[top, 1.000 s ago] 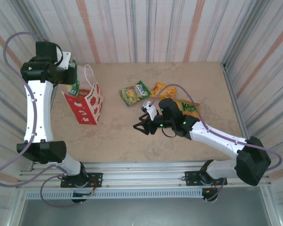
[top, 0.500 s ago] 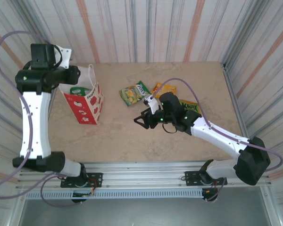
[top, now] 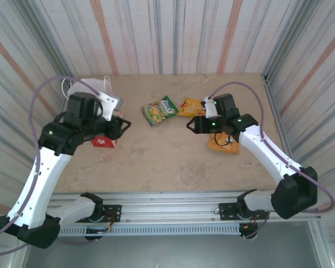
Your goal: Place the snacks into the paper bag
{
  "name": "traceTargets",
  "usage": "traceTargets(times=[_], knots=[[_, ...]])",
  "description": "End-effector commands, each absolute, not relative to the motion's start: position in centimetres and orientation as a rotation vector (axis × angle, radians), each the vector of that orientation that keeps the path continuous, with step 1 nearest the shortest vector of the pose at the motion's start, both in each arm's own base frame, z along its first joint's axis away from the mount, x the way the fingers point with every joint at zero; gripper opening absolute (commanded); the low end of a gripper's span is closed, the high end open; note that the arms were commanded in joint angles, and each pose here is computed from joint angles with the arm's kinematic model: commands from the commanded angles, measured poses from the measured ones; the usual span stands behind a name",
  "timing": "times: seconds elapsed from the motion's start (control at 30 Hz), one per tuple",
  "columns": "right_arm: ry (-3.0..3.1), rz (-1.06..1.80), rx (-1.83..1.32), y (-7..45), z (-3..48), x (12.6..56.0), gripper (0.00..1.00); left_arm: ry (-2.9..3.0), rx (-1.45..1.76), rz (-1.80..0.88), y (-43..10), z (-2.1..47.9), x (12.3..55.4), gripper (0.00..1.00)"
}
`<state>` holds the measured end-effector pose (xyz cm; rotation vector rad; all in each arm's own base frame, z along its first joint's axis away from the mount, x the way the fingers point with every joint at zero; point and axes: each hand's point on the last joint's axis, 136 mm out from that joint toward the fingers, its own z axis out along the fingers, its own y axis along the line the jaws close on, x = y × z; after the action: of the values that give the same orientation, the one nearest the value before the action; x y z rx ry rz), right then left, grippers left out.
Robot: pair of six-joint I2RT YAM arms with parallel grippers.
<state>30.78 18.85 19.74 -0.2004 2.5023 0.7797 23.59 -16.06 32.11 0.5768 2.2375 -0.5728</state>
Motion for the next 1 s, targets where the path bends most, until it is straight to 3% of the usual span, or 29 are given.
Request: traceTargets(times=[0.0,0.43,0.67,0.97], knots=[[2.675,0.719,0.005,14.4,17.7,29.5,0.67,2.143,0.526,-0.753,-19.3,33.0,23.5,0.46],[2.750,0.520,0.386,2.2,12.7,33.3,0.70,2.257,0.641,-0.880,-29.7,26.2,24.0,0.48],[2.844,0.439,0.370,1.2,8.8,35.0,0.68,2.296,0.638,-0.859,-31.5,24.3,25.3,0.48],[2.905,0.496,0.253,5.1,6.0,35.5,0.55,2.329,0.644,-0.835,-31.5,22.9,25.4,0.48]])
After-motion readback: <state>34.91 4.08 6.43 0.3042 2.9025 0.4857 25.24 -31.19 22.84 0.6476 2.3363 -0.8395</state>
